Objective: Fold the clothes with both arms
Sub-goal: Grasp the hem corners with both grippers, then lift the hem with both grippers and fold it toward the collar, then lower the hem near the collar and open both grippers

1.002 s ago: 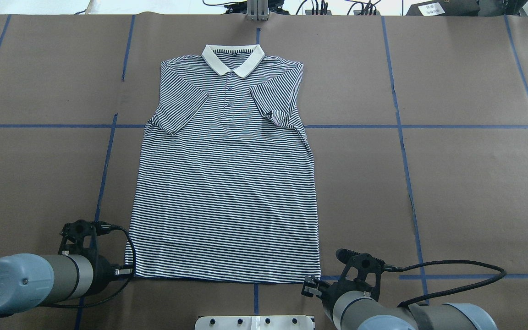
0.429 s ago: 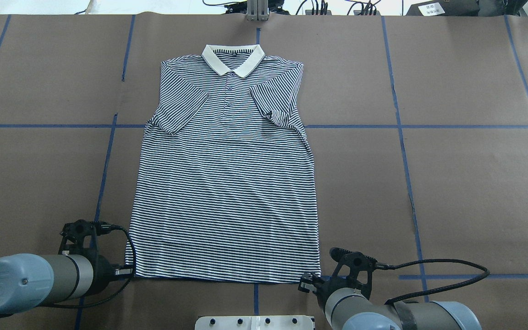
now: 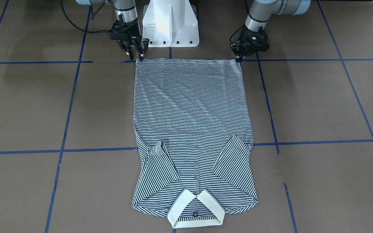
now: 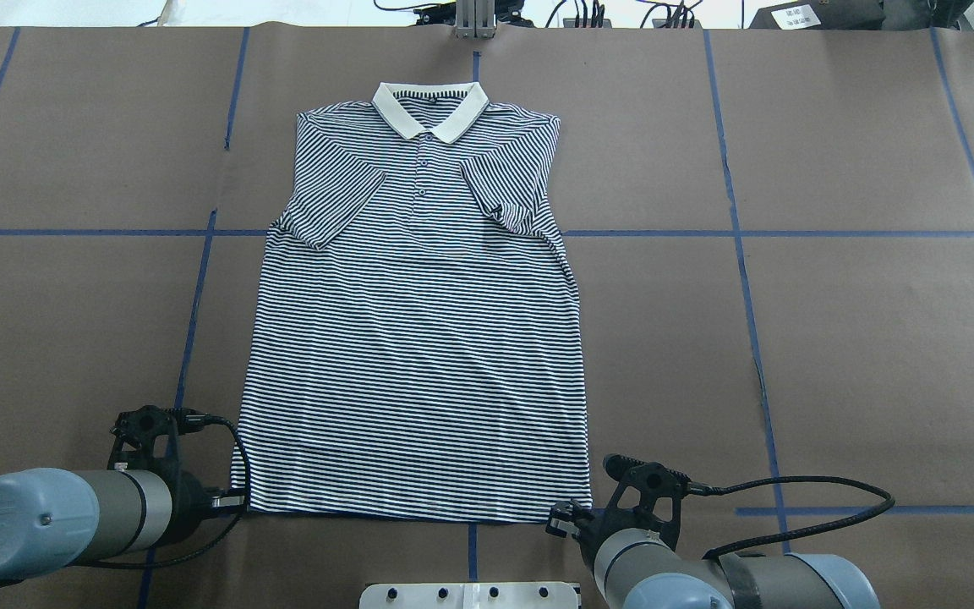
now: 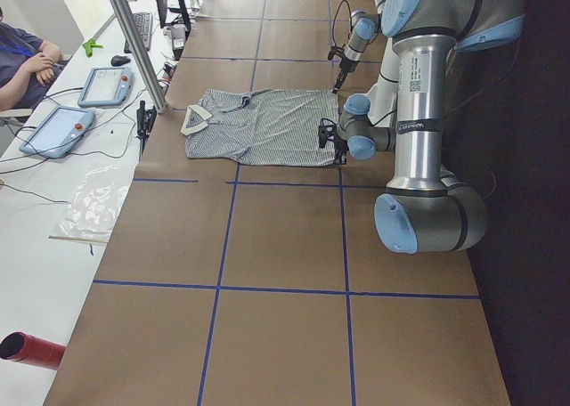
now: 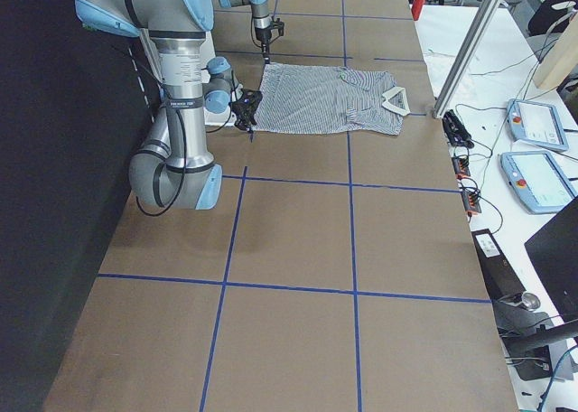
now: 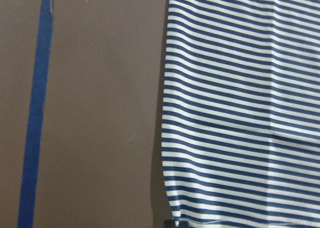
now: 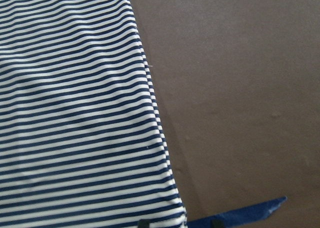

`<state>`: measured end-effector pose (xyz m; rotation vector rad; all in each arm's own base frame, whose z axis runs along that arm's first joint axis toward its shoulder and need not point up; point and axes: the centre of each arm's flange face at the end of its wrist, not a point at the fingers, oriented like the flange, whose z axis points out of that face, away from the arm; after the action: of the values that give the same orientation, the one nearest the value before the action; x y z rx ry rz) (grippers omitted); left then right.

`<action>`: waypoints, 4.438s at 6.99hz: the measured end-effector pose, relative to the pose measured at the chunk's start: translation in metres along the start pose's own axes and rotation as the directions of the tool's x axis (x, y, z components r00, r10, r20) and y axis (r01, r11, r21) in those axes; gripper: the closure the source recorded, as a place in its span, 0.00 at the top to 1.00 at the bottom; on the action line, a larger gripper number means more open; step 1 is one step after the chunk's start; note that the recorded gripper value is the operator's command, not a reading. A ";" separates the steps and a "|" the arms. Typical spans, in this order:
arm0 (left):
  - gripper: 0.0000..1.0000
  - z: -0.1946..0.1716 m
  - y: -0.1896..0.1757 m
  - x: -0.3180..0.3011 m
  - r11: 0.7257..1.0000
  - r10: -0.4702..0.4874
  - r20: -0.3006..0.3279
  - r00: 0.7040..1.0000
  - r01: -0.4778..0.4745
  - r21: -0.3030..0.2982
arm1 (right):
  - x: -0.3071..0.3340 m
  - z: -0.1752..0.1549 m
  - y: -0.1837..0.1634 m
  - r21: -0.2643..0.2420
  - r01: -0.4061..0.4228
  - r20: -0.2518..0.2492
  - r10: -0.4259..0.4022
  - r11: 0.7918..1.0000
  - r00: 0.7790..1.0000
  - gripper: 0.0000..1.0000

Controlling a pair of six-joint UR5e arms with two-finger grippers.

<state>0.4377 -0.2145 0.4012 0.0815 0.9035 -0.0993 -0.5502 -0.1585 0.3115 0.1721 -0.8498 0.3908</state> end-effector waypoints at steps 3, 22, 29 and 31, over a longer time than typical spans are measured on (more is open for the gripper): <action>0.00 0.000 0.000 0.000 1.000 0.000 -0.001 1.000 0.000 0.000 | -0.006 0.001 -0.001 0.004 -0.009 0.004 0.009 1.000 1.000 0.00; 0.00 -0.196 -0.218 0.093 0.980 0.125 0.060 0.990 -0.133 0.150 | -0.105 -0.107 -0.279 0.066 -0.058 0.005 0.058 0.996 0.998 0.00; 0.00 -0.022 -0.337 0.045 0.972 0.129 0.111 0.985 -0.147 0.181 | -0.125 0.065 -0.360 0.120 -0.056 -0.051 0.063 0.991 0.997 0.00; 0.00 -0.011 -0.342 0.038 0.964 0.174 0.111 0.978 -0.193 0.184 | -0.121 0.069 -0.370 0.116 -0.063 -0.057 0.070 0.991 0.996 0.00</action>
<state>0.4112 -0.5548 0.3547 0.3393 0.7865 -0.0178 -0.5210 -0.5503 0.2668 0.2371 -0.7745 0.5058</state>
